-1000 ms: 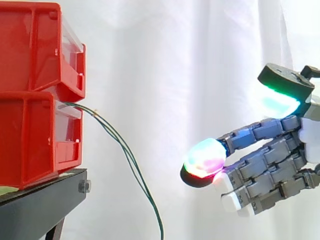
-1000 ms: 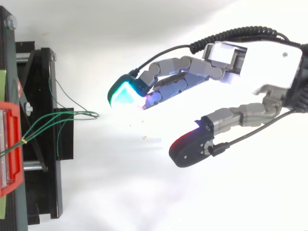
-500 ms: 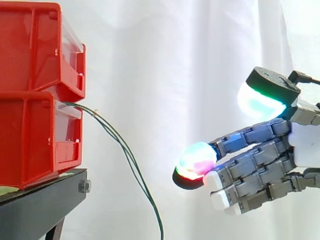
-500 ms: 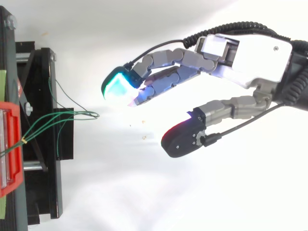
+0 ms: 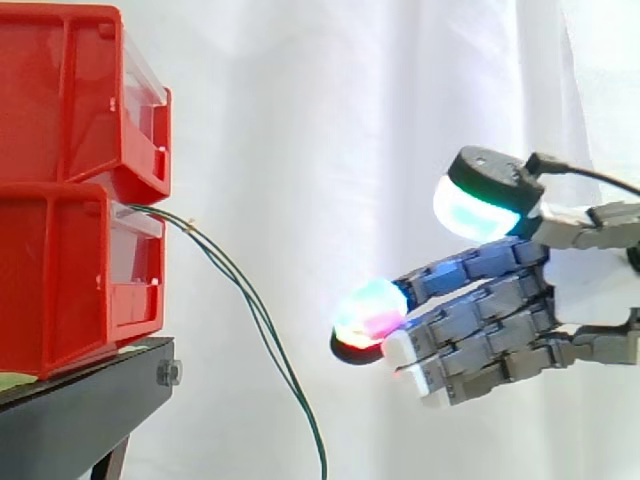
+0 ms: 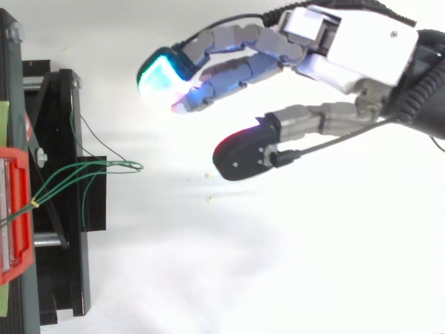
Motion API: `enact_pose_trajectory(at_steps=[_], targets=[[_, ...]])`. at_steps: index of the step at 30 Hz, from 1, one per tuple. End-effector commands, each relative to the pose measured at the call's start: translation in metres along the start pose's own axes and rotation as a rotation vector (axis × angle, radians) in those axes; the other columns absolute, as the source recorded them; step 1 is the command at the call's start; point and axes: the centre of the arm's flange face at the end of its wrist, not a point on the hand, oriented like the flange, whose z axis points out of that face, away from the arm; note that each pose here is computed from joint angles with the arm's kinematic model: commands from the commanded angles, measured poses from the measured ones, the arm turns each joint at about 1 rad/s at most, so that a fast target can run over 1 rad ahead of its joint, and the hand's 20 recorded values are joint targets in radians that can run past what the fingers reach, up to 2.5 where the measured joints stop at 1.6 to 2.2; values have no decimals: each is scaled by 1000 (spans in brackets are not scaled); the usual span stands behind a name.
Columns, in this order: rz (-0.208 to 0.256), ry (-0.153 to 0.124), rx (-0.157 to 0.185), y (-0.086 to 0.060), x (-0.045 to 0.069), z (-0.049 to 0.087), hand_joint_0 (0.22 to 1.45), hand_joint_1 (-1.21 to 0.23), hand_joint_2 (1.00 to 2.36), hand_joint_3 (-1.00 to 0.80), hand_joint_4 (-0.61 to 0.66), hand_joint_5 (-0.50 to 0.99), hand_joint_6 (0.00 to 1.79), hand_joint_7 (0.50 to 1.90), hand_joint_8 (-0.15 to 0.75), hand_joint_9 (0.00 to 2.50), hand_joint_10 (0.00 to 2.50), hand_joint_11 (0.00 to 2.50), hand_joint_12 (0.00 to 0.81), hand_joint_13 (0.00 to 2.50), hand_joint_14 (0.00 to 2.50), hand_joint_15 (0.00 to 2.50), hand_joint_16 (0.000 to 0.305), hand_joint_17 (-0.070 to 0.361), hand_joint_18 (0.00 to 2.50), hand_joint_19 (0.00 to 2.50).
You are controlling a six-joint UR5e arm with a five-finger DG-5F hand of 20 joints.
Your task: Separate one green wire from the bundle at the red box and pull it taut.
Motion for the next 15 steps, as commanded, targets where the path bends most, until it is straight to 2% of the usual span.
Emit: enact_pose_trajectory(at_steps=[1, 2, 3, 4, 5, 7, 8, 13, 15], targets=[[-8, 13, 17, -12, 9, 24, 562, -572, 1000, -500, 324, -178, 501, 664, 308, 789, 3, 90, 298, 760, 5, 154, 34, 76, 569, 135], [-8, 13, 17, -12, 9, 24, 562, -571, 1000, -500, 326, -178, 501, 665, 308, 789, 2, 94, 298, 760, 5, 154, 34, 76, 570, 136], [-12, 26, 30, -17, 14, 27, 562, -571, 1000, -500, 326, -178, 501, 665, 307, 794, 2, 91, 299, 759, 5, 157, 34, 76, 571, 142], [-13, 43, 28, -13, 22, 36, 562, -571, 1000, -500, 326, -178, 502, 666, 305, 794, 2, 98, 301, 761, 5, 156, 34, 77, 571, 143], [-16, 49, 31, -15, 27, 44, 562, -570, 1000, -500, 326, -178, 501, 667, 307, 793, 2, 97, 300, 761, 5, 157, 34, 77, 572, 143], [-12, 52, 21, -9, 30, 50, 562, -569, 1000, -500, 324, -177, 501, 664, 307, 793, 1, 97, 304, 764, 6, 163, 34, 77, 576, 149], [-19, 65, 19, -9, 36, 52, 562, -569, 1000, -500, 324, -177, 501, 664, 307, 793, 2, 97, 303, 765, 5, 163, 34, 77, 576, 156], [-23, 103, 3, -4, 45, 52, 562, -568, 1000, -500, 327, -177, 501, 667, 307, 799, 2, 104, 309, 770, 5, 167, 35, 78, 583, 164], [-25, 132, -7, -3, 51, 51, 562, -568, 1000, -500, 329, -175, 502, 673, 307, 800, 2, 104, 311, 773, 5, 171, 35, 79, 585, 173]])
